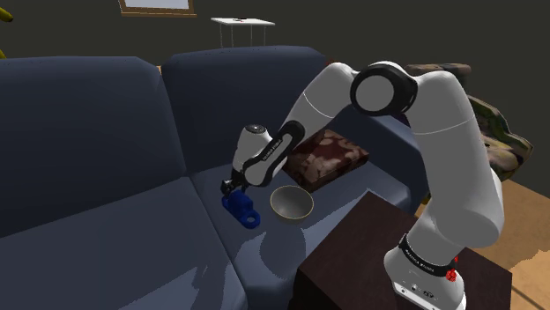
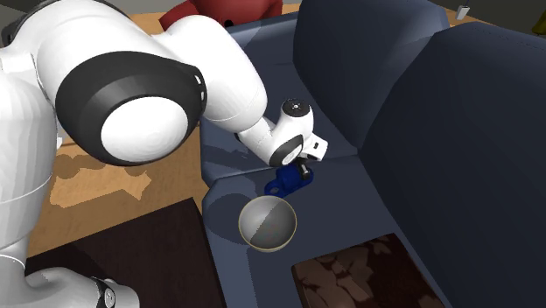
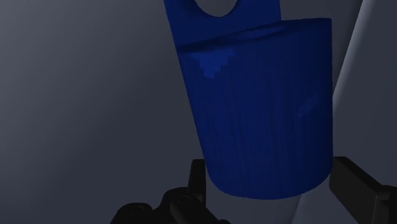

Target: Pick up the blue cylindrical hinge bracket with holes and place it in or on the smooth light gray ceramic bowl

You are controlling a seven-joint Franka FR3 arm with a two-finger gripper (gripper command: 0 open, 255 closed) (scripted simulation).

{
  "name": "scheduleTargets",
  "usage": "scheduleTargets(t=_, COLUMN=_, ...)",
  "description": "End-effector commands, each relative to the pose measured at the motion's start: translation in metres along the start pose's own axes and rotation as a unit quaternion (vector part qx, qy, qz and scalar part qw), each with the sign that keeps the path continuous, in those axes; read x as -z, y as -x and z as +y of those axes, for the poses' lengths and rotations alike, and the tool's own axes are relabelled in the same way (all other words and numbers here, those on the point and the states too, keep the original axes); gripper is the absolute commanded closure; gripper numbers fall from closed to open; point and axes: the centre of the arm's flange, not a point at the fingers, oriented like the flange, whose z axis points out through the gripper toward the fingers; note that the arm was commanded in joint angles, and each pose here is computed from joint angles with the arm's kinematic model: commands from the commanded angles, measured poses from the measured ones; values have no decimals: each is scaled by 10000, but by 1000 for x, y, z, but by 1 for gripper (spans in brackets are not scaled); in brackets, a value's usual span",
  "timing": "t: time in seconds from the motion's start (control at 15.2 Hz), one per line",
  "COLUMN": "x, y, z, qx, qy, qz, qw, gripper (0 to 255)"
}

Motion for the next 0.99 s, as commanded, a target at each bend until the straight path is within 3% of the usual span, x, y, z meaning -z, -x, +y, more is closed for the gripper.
scheduleTargets(t=0.0, x=9, y=-1, z=-2, qx=0, qy=-1, qz=3, qw=10000, gripper=255)
scheduleTargets(t=0.92, x=81, y=-15, z=-15, qx=0, qy=-1, qz=3, qw=10000, gripper=255)
